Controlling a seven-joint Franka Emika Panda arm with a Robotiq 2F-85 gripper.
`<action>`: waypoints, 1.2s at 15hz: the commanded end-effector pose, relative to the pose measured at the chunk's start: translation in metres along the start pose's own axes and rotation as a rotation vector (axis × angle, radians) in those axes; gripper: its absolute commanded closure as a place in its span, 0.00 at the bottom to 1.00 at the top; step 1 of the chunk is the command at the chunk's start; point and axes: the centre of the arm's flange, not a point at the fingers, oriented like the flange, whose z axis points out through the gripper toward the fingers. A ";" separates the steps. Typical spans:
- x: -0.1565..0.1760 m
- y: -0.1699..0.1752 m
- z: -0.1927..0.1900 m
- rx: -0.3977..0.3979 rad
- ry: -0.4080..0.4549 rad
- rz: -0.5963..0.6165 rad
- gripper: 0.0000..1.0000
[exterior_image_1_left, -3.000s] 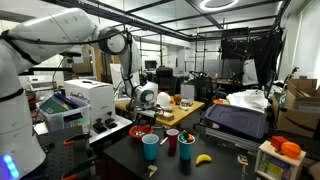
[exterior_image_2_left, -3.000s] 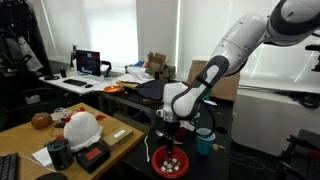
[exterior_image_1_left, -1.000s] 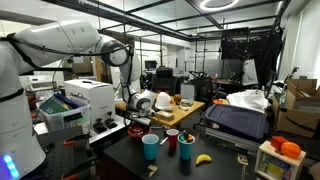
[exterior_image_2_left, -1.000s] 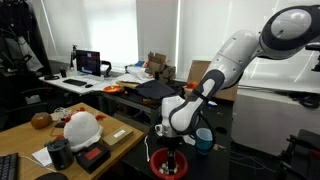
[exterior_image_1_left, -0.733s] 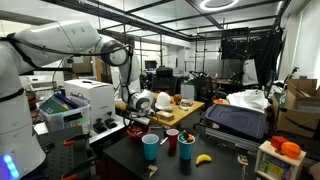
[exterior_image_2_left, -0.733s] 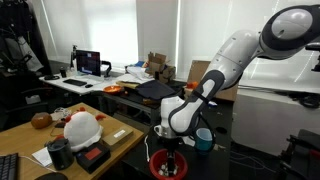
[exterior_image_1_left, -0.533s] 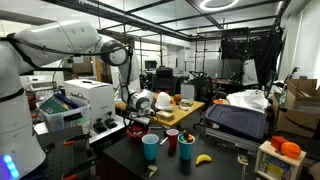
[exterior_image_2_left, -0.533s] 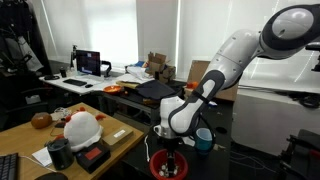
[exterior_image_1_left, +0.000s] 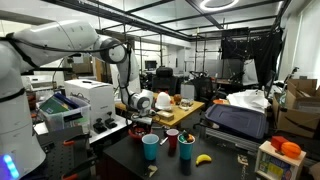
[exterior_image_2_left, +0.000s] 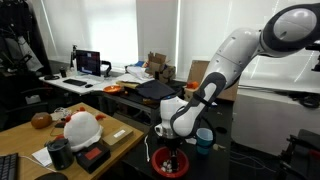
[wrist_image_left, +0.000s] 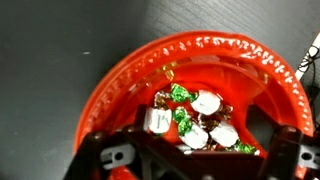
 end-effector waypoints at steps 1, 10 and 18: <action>-0.009 0.000 -0.009 -0.059 -0.019 0.005 0.00; -0.011 0.004 -0.004 -0.156 -0.018 0.007 0.26; -0.011 0.004 -0.005 -0.143 -0.006 0.007 0.86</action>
